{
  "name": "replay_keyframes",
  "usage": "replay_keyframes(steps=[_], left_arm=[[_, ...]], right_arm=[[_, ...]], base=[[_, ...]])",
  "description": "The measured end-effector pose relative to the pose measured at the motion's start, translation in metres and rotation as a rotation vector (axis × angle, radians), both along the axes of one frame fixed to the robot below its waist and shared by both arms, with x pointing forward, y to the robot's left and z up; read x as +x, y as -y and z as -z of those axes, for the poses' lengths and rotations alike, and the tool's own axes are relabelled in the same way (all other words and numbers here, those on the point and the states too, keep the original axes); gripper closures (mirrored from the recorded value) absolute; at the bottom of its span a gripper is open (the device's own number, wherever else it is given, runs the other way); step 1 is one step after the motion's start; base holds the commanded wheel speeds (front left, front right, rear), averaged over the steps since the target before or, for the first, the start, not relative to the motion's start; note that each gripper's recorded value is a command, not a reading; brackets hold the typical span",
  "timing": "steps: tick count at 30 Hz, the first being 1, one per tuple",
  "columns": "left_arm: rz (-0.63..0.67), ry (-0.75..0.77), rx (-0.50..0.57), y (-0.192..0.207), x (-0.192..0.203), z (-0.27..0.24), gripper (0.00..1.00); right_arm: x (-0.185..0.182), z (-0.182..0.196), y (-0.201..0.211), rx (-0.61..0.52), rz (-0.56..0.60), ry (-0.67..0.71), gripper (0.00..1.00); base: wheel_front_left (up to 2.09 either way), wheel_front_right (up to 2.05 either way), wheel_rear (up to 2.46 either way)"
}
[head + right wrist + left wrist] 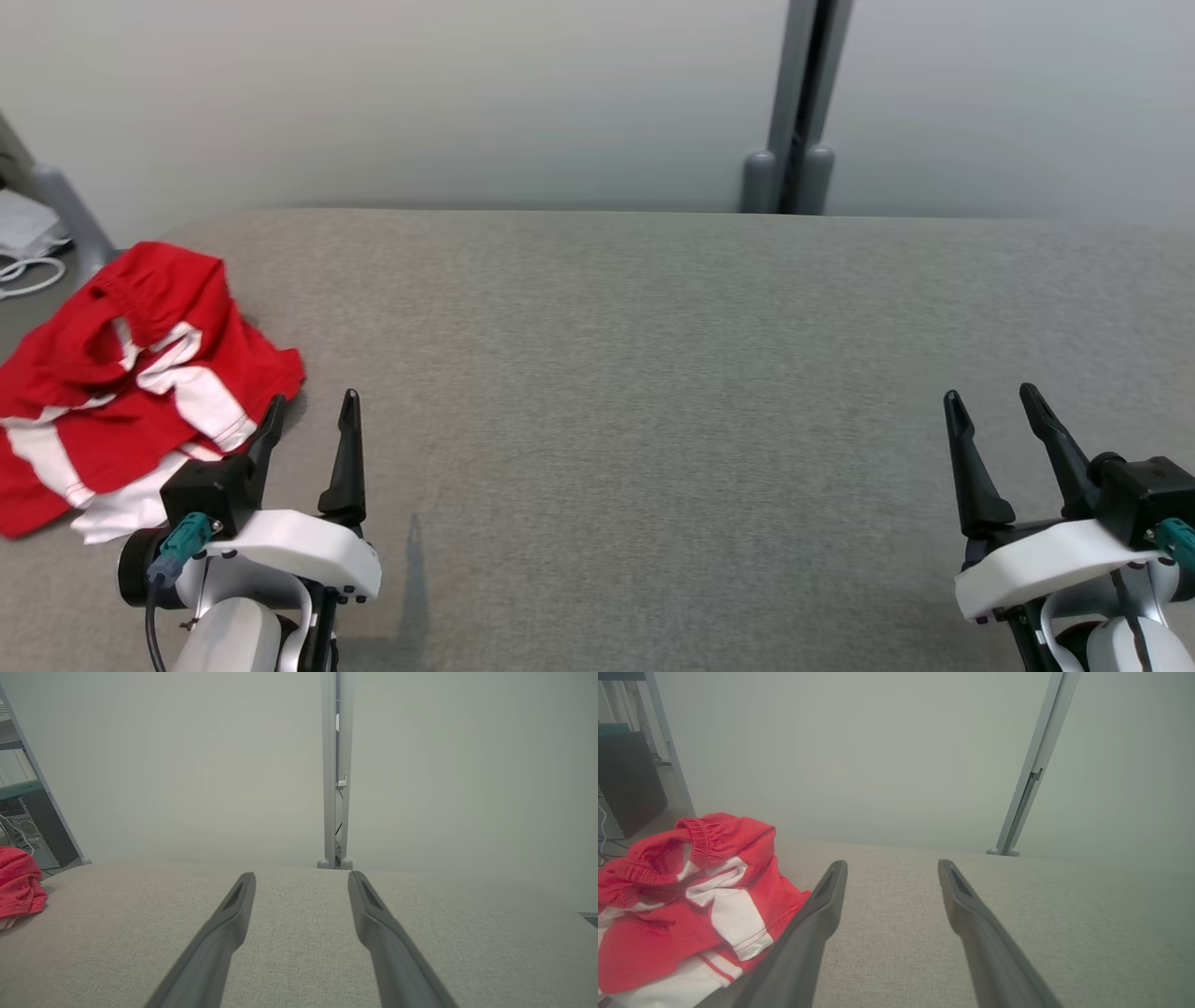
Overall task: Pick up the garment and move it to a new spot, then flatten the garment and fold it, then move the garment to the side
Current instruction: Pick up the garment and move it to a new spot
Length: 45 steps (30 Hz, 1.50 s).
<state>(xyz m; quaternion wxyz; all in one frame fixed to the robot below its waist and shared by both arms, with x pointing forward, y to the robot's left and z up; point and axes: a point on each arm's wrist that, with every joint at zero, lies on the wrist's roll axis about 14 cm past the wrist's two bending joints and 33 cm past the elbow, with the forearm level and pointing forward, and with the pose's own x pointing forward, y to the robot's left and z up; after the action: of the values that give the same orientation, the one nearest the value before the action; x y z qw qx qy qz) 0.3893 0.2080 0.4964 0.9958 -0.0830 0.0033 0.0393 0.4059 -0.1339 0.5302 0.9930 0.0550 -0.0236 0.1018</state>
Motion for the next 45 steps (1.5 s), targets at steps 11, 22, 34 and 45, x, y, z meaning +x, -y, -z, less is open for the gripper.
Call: replay_keyframes(steps=[11, 22, 34, 45], left_arm=[[-0.192, 0.023, -0.006, -0.062, -0.036, -0.004, 0.00], [-0.378, 0.035, -0.015, -0.115, -0.085, -0.006, 0.00], [-0.439, 0.037, -0.025, -0.130, -0.103, -0.005, 0.00], [-0.439, 0.049, -0.016, -0.132, -0.106, -0.009, 0.00]], right_arm=[[0.015, -0.008, -0.072, 0.008, -0.199, 0.021, 0.00], [0.014, -0.010, -0.144, 0.017, -0.397, 0.026, 0.00], [0.012, -0.007, -0.166, 0.021, -0.453, 0.017, 0.00], [0.010, -0.012, -0.166, 0.022, -0.451, 0.038, 0.00]], base=[[0.00, 0.00, 0.00], [0.00, 0.00, 0.00], [0.00, 0.00, 0.00], [0.00, 0.00, 0.00]])
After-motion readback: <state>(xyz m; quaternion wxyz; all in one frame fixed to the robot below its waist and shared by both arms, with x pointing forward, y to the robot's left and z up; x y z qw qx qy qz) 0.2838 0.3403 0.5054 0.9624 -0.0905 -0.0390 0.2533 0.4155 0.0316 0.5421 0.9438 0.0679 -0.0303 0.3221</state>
